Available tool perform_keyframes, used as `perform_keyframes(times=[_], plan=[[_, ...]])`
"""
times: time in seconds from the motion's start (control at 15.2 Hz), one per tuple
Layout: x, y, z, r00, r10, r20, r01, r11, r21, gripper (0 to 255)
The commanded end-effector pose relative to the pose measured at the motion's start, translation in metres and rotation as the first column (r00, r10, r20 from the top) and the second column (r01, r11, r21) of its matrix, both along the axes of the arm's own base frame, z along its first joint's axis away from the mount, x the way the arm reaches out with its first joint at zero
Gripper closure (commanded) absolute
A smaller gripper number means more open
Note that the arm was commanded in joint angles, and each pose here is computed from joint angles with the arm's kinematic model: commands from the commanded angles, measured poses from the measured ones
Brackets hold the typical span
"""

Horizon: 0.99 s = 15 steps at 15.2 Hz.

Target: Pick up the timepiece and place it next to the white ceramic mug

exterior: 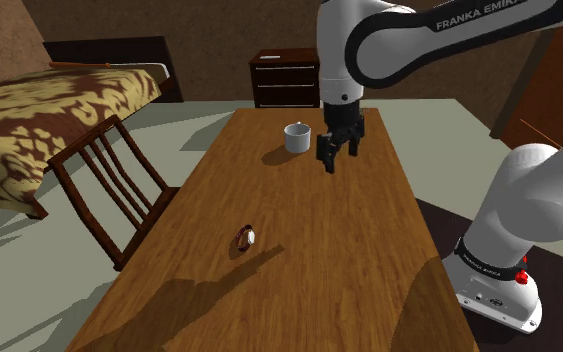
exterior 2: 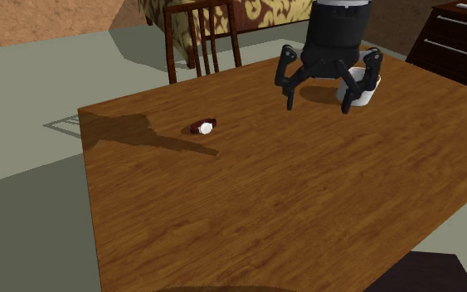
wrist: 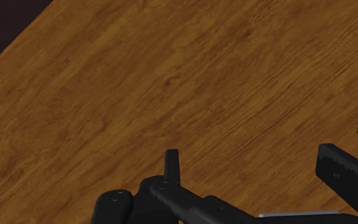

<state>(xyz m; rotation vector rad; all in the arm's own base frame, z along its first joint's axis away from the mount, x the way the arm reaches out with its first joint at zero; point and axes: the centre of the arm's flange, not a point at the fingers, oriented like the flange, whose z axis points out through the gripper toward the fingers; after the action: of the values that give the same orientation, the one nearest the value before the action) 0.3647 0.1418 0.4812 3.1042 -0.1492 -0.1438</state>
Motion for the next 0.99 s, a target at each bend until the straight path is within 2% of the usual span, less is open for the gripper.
perform_keyframes(times=[0.0, 0.92], plan=[[0.009, 0.024, -0.011, 1.000, -0.020, 0.013, 0.020, 1.000, -0.001, 0], [0.096, 0.166, -0.078, 0.985, -0.143, 0.100, 0.145, 0.989, -0.008, 0]])
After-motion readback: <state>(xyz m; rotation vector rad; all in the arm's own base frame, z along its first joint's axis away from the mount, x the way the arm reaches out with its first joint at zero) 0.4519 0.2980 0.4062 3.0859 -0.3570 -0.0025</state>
